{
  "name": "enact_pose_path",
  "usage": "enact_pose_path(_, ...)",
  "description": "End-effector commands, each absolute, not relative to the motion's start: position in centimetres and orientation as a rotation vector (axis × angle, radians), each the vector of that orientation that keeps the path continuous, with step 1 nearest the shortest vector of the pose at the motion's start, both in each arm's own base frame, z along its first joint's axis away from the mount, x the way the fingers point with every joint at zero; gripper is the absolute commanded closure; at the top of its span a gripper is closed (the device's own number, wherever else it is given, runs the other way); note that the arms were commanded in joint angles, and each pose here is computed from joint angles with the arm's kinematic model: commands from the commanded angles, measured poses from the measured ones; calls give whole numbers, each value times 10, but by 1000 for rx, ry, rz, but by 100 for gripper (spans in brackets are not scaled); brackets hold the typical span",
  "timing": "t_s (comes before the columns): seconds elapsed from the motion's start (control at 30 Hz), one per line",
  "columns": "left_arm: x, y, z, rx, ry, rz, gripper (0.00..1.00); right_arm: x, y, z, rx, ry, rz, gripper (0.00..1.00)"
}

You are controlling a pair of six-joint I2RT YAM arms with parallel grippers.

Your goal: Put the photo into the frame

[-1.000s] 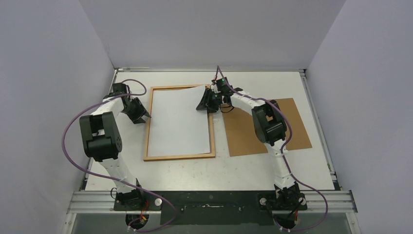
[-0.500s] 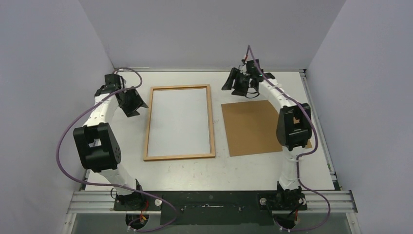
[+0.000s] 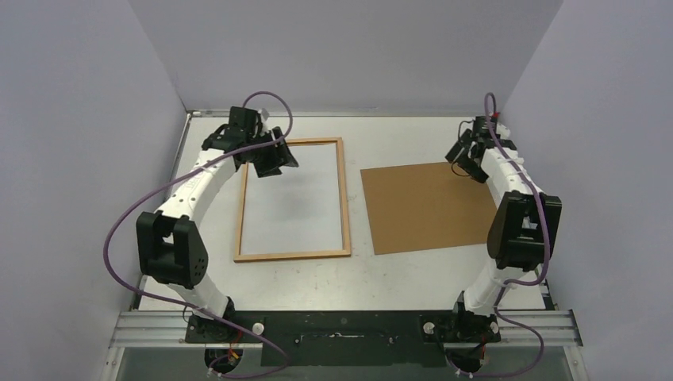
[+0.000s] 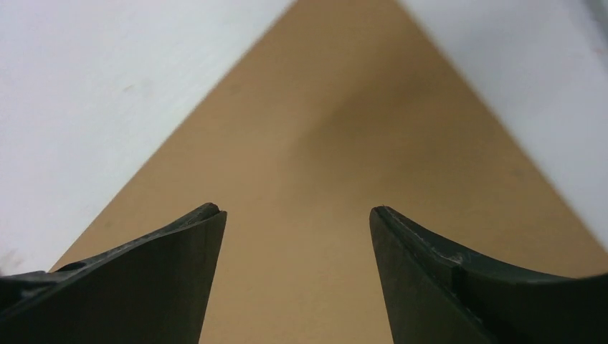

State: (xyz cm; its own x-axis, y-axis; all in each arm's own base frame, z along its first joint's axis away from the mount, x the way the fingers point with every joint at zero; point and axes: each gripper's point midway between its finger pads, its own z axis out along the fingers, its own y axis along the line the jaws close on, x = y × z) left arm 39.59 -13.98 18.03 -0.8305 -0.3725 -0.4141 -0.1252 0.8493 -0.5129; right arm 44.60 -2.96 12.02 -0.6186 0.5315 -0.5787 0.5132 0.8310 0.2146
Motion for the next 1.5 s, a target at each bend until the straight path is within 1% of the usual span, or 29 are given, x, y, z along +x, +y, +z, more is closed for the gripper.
enact_pose_path(0.0, 398, -204, 205, -269, 2432, -836, 43, 413, -110, 125, 1028, 2244, -183, 22)
enact_pose_path(0.13, 382, -268, 191, -115, 2485, -919, 38, 387, -153, 104, 1229, 2208, -209, 17)
enact_pose_path(0.3, 365, -336, 162, 98, 2541, -969, 34, 372, -174, 83, 1314, 2193, -258, 15)
enact_pose_path(0.53, 347, -395, 125, 373, 2607, -983, 33, 358, -196, 56, 1395, 2201, -275, 15)
enact_pose_path(0.6, 347, -402, 113, 414, 2633, -946, 33, 356, -199, 49, 1411, 2209, -258, 15)
enact_pose_path(0.67, 348, -400, 99, 405, 2689, -855, 32, 356, -199, 42, 1425, 2223, -227, 15)
enact_pose_path(0.77, 349, -398, 82, 379, 2765, -793, 32, 353, -196, 30, 1468, 2232, -171, 15)
enact_pose_path(1.0, 350, -406, 65, 375, 2802, -791, 31, 352, -191, 15, 1552, 2203, -82, 15)
enact_pose_path(1.17, 347, -399, 42, 358, 2887, -709, 31, 352, -179, -1, 1626, 2213, 46, 17)
enact_pose_path(1.47, 340, -405, 27, 309, 2961, -746, 31, 339, -155, 6, 1658, 2214, 103, 20)
